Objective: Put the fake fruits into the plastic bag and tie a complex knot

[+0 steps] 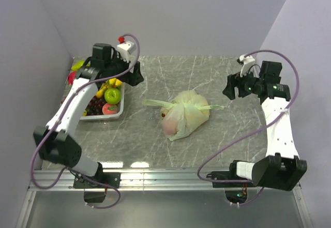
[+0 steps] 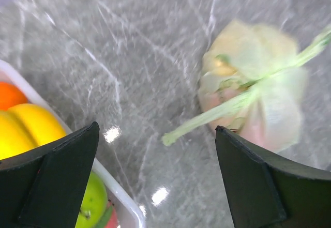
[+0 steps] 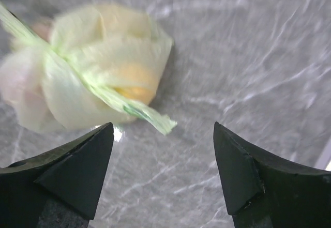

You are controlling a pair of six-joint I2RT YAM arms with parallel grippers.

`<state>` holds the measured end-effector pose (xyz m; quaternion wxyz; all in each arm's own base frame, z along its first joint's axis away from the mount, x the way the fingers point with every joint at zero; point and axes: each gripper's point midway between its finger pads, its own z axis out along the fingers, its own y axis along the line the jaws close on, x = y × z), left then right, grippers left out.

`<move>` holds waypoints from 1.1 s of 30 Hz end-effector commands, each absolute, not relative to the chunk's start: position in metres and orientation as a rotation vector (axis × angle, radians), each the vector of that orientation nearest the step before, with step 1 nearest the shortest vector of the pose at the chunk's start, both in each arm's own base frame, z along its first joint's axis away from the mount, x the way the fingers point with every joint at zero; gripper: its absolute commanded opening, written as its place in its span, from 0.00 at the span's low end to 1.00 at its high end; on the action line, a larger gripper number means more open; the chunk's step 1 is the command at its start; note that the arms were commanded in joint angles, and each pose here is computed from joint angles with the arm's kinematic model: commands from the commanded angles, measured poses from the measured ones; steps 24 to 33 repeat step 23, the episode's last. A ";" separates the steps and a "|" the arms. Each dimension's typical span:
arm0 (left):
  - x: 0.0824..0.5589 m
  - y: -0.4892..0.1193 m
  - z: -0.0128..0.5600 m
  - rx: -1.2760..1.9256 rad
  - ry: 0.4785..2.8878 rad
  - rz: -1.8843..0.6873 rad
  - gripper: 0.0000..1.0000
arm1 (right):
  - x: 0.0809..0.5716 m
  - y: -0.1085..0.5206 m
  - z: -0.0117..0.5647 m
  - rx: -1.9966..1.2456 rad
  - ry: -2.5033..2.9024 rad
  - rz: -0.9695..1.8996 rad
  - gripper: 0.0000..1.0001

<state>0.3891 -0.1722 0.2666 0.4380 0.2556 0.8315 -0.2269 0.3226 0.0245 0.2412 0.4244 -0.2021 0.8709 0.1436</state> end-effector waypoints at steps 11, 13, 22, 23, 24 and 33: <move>0.310 -0.145 0.277 0.439 2.090 -0.574 0.99 | 0.272 0.109 0.230 -0.677 2.155 0.504 0.86; 0.298 -0.140 0.259 0.443 2.127 -0.559 0.99 | 0.261 0.118 0.217 -0.694 2.172 0.522 0.86; 0.257 -0.123 0.230 0.414 2.180 -0.542 0.99 | 0.243 0.115 0.183 -0.733 2.227 0.502 0.86; 0.257 -0.121 0.230 0.402 2.183 -0.543 1.00 | 0.241 0.116 0.181 -0.740 2.230 0.505 0.86; 0.257 -0.121 0.230 0.402 2.183 -0.543 1.00 | 0.241 0.116 0.181 -0.740 2.230 0.505 0.86; 0.257 -0.121 0.230 0.402 2.183 -0.543 1.00 | 0.241 0.116 0.181 -0.740 2.230 0.505 0.86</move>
